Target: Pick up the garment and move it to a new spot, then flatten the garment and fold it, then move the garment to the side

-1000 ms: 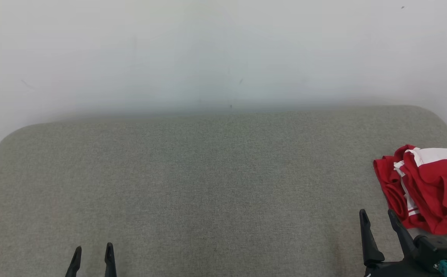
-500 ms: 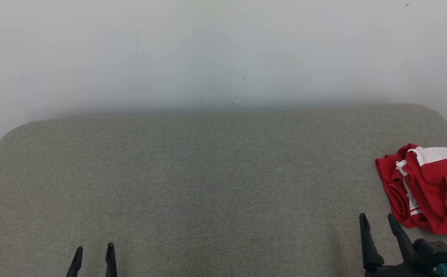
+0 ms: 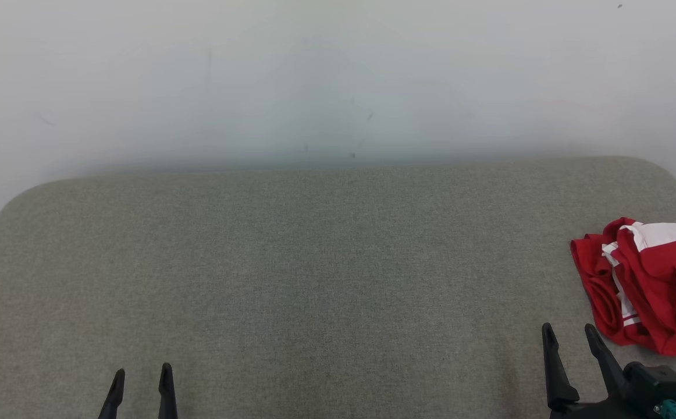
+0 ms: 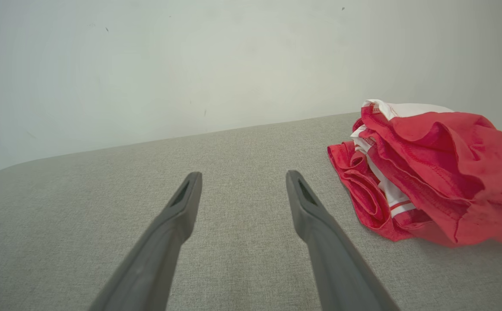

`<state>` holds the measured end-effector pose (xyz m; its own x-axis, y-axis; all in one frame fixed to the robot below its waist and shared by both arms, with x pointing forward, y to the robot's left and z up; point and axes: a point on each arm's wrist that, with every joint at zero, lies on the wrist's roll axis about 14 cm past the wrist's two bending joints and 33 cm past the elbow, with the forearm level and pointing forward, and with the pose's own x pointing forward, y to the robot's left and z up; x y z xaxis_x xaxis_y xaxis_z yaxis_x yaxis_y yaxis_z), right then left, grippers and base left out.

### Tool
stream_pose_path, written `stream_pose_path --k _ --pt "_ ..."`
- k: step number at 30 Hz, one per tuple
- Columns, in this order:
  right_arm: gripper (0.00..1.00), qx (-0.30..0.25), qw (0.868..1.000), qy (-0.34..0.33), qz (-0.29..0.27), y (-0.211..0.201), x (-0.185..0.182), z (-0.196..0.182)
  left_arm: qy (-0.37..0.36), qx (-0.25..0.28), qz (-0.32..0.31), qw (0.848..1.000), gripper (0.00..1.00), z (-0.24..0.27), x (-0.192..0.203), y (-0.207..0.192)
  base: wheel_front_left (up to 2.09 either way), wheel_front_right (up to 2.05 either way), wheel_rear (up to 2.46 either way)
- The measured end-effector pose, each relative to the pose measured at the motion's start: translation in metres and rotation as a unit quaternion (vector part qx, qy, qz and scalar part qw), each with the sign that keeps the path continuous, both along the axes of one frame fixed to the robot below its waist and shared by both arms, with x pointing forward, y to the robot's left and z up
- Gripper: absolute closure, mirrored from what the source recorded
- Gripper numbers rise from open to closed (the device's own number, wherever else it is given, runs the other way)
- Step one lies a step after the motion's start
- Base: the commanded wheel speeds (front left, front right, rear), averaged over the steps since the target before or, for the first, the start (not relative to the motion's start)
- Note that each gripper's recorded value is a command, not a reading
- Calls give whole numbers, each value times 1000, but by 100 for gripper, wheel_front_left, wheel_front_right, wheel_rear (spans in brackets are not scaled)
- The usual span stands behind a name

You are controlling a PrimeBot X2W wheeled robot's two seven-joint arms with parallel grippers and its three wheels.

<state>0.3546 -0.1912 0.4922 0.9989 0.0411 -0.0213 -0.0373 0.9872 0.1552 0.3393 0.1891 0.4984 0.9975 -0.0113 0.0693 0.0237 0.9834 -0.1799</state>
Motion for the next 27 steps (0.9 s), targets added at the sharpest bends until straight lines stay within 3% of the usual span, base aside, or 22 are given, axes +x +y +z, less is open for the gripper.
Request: stream_pose_path --k 6,7,13,27 --pt "0 0 1000 -1 1 1 0 0 2 -1 1 1000 0 -1 1 0 0 0 0" --pt "100 -1 1000 0 1 1 0 0 2 -1 1 1000 100 -2 1 0 0 0 0" --pt "100 12 999 44 -3 1 -10 -26 40 -17 4 999 100 -24 -7 -1 0 0 0" --pt "100 129 990 49 -26 -5 -5 -24 56 -131 25 990 100 -27 -2 7 0 0 0"
